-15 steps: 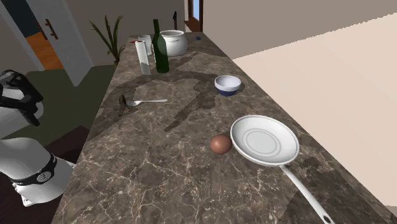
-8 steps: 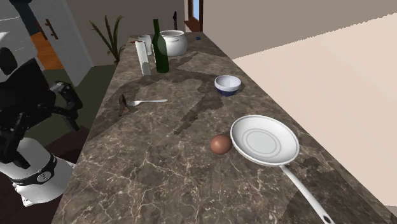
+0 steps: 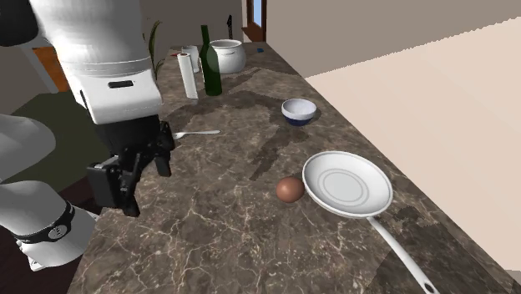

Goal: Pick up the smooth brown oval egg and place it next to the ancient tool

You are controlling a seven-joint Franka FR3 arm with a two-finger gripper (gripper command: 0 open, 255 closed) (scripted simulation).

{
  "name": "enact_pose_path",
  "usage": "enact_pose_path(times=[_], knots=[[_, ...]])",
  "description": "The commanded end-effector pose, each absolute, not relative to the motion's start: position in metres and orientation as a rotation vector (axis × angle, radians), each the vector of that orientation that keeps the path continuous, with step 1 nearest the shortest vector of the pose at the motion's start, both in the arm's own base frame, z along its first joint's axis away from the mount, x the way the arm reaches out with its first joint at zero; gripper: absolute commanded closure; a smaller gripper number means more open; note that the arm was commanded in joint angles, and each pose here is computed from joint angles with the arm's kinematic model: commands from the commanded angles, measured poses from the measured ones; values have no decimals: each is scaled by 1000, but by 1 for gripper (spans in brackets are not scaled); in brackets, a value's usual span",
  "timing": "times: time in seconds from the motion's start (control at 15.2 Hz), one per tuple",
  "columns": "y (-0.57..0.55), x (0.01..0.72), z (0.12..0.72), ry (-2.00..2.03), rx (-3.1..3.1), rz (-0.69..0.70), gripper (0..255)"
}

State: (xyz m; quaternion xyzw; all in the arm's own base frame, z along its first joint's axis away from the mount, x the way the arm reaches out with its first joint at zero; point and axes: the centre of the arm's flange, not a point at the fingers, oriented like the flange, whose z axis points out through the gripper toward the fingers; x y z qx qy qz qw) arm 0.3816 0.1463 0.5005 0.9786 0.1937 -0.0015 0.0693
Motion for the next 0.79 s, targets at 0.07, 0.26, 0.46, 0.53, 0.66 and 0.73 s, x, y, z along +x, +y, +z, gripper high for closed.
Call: enact_pose_path(times=[0.07,0.26,0.46,0.53,0.66,0.73], knots=[[178,396,486,660,2906,41,0],[210,411,470,732,2864,84,0],[242,425,454,803,2820,125,0],[253,429,448,826,2805,139,0],[275,438,437,872,2774,166,0],[286,441,432,895,2758,179,0]])
